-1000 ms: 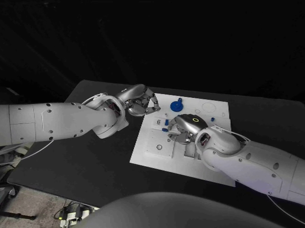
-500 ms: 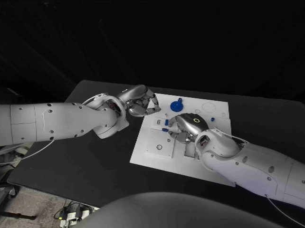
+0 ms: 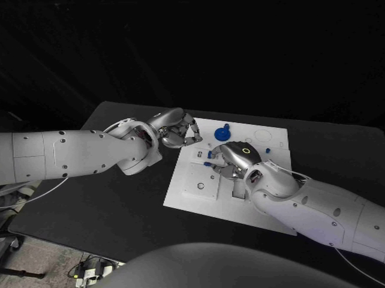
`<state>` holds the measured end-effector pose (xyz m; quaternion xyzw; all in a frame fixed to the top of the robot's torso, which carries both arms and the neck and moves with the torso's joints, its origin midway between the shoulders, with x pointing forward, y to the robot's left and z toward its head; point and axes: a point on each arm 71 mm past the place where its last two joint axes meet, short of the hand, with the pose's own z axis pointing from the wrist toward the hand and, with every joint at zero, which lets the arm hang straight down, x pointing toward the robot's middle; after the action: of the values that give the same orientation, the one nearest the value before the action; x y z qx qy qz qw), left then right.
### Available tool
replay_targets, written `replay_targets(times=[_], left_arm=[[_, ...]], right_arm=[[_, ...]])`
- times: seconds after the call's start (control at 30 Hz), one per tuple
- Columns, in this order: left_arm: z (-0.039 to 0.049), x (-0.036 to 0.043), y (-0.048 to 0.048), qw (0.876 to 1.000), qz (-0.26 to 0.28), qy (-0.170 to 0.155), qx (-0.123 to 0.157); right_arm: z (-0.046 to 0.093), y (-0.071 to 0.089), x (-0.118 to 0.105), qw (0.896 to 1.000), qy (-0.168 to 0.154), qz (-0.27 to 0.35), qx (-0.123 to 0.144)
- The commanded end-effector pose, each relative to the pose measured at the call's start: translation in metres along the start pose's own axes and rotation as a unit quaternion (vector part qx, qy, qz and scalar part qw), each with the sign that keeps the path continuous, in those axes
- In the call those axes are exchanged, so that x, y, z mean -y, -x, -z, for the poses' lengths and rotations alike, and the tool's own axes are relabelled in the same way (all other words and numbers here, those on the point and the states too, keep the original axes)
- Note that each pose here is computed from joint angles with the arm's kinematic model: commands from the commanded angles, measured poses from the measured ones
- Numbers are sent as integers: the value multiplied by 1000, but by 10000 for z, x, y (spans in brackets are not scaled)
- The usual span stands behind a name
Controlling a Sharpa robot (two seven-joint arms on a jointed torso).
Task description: Assemble the parts on the task board
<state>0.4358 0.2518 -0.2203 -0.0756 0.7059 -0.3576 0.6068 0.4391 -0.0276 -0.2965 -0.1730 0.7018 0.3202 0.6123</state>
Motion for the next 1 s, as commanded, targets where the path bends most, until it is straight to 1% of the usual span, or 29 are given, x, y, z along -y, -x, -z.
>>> replay_targets(times=[0.03,0.4,0.7,1.0], left_arm=[[-7,7,-14,1000,3,2,-8],[-13,3,-16,1000,5,4,-8],[-5,1,-13,1000,8,8,-8],[0,-6,-15,1000,13,13,-9]], right_arm=[[-8,-21,-37,1000,13,7,-10],[-28,-59,-77,999,17,6,-27],[-29,-170,-59,1000,8,3,-21],[-17,-200,-1,1000,-3,12,-19]])
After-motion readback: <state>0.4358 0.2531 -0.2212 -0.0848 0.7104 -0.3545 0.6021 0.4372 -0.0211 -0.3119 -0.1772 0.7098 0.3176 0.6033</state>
